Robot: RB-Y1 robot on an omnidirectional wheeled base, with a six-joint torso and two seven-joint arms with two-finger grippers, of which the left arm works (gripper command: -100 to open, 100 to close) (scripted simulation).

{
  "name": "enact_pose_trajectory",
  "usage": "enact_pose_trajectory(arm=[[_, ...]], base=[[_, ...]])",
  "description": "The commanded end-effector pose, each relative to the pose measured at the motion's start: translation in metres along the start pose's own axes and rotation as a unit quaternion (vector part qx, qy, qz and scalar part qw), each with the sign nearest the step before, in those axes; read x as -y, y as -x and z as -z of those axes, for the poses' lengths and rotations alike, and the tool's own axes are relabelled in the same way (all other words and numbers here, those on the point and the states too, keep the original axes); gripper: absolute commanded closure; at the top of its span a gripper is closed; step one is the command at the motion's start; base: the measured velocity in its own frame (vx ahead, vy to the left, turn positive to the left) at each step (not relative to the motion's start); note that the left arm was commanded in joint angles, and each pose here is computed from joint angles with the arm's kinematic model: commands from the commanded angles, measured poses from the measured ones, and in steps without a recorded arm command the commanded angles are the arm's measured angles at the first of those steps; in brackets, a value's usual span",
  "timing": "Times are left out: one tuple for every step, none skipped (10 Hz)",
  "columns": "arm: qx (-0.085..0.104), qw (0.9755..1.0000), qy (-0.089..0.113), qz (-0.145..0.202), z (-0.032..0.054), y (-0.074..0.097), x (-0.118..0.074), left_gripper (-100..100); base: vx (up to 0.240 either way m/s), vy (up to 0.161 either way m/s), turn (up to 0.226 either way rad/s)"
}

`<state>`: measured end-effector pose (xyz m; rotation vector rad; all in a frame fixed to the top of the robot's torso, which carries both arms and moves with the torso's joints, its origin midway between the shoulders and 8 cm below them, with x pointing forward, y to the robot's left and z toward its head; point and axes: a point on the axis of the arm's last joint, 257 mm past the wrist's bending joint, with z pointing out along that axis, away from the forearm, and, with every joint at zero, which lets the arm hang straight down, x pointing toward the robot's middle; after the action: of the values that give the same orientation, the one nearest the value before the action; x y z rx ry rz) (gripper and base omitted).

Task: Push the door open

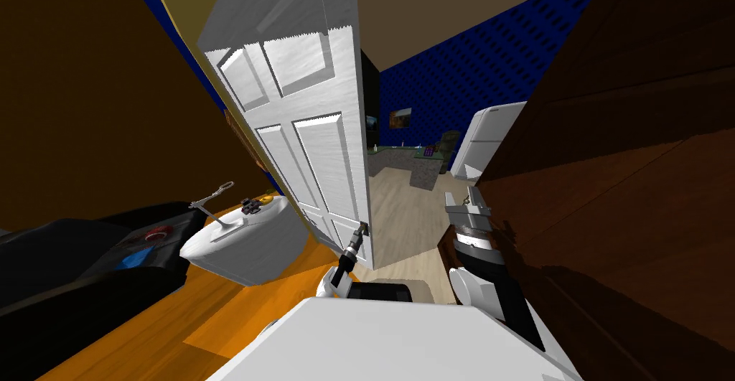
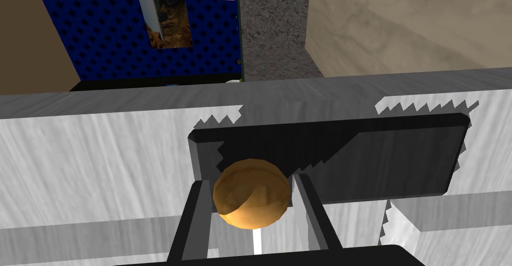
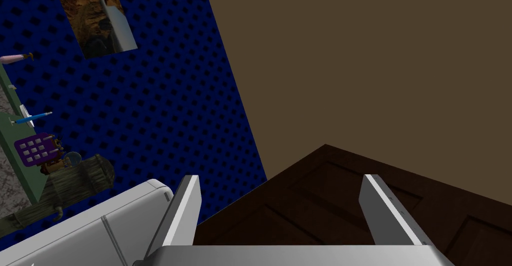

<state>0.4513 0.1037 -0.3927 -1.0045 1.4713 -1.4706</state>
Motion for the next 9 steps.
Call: enact_pose_trajectory(arm=[[0.000, 1.0000, -0.001, 0.000, -0.0001, 0.000, 0.001, 100], [0.000, 1.0000, -0.001, 0.000, -0.0001, 0.000, 0.001, 100], [0.010, 0.9999, 0.003, -0.004, 0.0020, 0.011, -0.002, 100], [0.015, 0.9999, 0.003, -0.006, 0.0025, 0.017, -0.002, 100], [0.021, 0.9997, 0.003, -0.007, 0.0031, 0.023, -0.002, 100], [0.021, 0.9997, 0.003, -0.007, 0.0031, 0.023, -0.002, 100], [0.027, 0.9996, 0.004, -0.009, 0.0037, 0.029, -0.002, 100], [0.034, 0.9993, 0.004, -0.011, 0.0043, 0.036, -0.002, 100], [0.042, 0.9990, 0.004, -0.013, 0.0051, 0.044, -0.002, 100]], base=[[-0.007, 0.001, 0.003], [0.000, 0.000, 0.000], [0.067, -0.055, 0.019], [0.134, -0.091, 0.053], [0.178, -0.080, 0.032], [0.120, -0.062, 0.008], [0.093, -0.063, 0.013], [0.114, -0.086, 0.044], [0.139, -0.135, 0.053]])
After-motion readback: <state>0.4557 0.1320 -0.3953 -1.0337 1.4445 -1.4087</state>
